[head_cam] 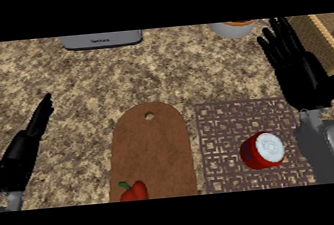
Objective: Pick the can from the placemat and place it in the basket
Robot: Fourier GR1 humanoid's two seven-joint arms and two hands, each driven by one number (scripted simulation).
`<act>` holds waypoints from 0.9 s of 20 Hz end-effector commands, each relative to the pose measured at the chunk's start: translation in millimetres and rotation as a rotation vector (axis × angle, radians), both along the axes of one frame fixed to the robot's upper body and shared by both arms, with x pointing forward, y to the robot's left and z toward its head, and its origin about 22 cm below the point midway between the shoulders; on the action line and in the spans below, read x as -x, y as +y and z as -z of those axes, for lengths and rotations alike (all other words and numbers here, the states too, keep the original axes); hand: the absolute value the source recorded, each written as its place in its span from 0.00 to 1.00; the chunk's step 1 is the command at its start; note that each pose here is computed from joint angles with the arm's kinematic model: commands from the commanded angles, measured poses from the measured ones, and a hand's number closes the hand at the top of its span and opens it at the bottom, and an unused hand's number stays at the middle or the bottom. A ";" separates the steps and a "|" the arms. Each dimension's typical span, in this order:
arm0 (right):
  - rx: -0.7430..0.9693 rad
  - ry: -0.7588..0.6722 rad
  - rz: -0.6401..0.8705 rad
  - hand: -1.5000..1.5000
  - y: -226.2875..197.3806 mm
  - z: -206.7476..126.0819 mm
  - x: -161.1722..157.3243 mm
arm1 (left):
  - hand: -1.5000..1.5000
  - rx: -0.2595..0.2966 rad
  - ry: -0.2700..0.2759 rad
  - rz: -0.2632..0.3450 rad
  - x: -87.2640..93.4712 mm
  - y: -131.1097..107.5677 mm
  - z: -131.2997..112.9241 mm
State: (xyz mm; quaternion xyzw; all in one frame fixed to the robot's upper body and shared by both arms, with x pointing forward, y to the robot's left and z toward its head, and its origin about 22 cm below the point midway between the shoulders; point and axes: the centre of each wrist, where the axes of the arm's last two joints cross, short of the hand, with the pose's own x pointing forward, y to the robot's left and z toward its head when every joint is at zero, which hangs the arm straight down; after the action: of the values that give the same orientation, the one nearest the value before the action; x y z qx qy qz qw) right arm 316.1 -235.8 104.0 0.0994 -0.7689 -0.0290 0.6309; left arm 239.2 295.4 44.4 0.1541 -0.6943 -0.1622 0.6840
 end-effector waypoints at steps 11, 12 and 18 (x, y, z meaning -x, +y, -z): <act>0.285 -0.226 -0.277 0.00 103.2 5.5 47.5 | 0.50 0.293 0.527 -0.209 48.9 -7.0 92.0; 0.326 -0.219 -0.248 0.00 109.1 -2.5 50.2 | 0.50 0.301 0.517 -0.214 39.7 -4.8 90.8; 0.802 -0.128 0.017 0.00 73.8 -10.8 39.0 | 0.50 0.296 0.527 -0.260 50.0 8.9 91.3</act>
State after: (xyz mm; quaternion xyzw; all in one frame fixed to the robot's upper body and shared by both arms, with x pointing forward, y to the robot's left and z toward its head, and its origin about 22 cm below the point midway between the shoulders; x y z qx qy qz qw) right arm 272.8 -145.1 106.5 -0.0254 -0.7857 0.2218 0.5769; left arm 207.3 293.5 -25.1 0.0812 -0.5463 -0.0193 0.8334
